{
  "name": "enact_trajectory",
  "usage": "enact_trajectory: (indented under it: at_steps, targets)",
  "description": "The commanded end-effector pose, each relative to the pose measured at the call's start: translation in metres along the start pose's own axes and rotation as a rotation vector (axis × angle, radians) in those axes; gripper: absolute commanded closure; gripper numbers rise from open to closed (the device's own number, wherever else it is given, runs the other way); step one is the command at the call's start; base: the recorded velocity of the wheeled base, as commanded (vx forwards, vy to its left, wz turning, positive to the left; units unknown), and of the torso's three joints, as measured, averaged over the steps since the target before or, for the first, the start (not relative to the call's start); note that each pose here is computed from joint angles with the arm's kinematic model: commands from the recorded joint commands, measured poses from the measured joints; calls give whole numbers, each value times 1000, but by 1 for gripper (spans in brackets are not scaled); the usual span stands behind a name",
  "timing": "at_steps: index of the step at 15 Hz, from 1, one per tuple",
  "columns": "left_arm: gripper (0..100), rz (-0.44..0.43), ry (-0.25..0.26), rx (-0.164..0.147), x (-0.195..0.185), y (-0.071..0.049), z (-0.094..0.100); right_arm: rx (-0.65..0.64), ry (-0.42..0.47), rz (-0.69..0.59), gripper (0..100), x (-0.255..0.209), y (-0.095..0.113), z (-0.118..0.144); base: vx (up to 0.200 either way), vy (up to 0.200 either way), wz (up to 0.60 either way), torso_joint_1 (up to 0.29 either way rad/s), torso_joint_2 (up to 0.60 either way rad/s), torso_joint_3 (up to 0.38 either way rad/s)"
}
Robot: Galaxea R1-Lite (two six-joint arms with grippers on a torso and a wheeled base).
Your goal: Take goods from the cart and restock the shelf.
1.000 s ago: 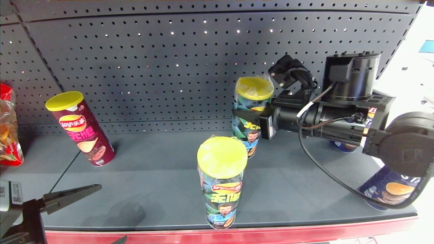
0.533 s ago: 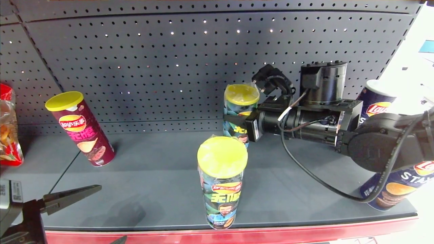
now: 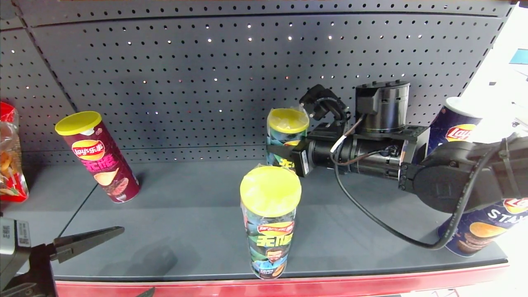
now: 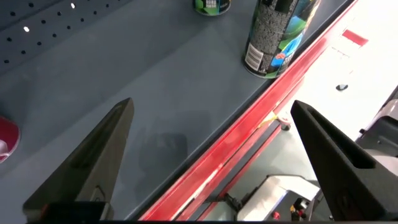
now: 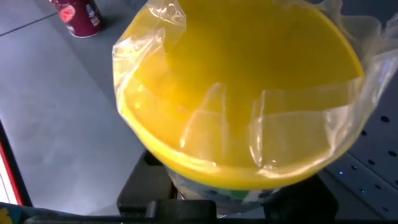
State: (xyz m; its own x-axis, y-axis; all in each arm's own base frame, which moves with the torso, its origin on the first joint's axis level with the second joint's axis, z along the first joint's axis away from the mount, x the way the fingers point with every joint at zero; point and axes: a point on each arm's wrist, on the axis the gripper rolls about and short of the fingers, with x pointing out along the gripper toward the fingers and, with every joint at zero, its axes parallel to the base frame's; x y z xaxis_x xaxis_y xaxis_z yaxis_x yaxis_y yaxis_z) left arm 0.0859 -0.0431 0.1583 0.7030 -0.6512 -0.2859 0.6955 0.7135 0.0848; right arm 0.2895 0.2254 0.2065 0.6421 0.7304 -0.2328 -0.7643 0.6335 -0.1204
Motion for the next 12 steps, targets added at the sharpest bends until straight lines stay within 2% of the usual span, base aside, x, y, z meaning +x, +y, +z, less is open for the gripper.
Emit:
enact_trajectory:
  at_steps: [1, 4, 12]
  targets:
    - [0, -1, 2, -1, 0, 0, 0, -2, -4, 2, 100, -2, 1, 1, 0, 0, 0, 0, 0, 0]
    - [0, -1, 2, -1, 0, 0, 0, 28, -11, 13, 100, -6, 6, 5, 0, 0, 0, 0, 0, 0]
    - [0, -1, 2, -1, 0, 0, -1, 34, 22, 21, 100, -4, 9, -5, 0, 0, 0, 0, 0, 0]
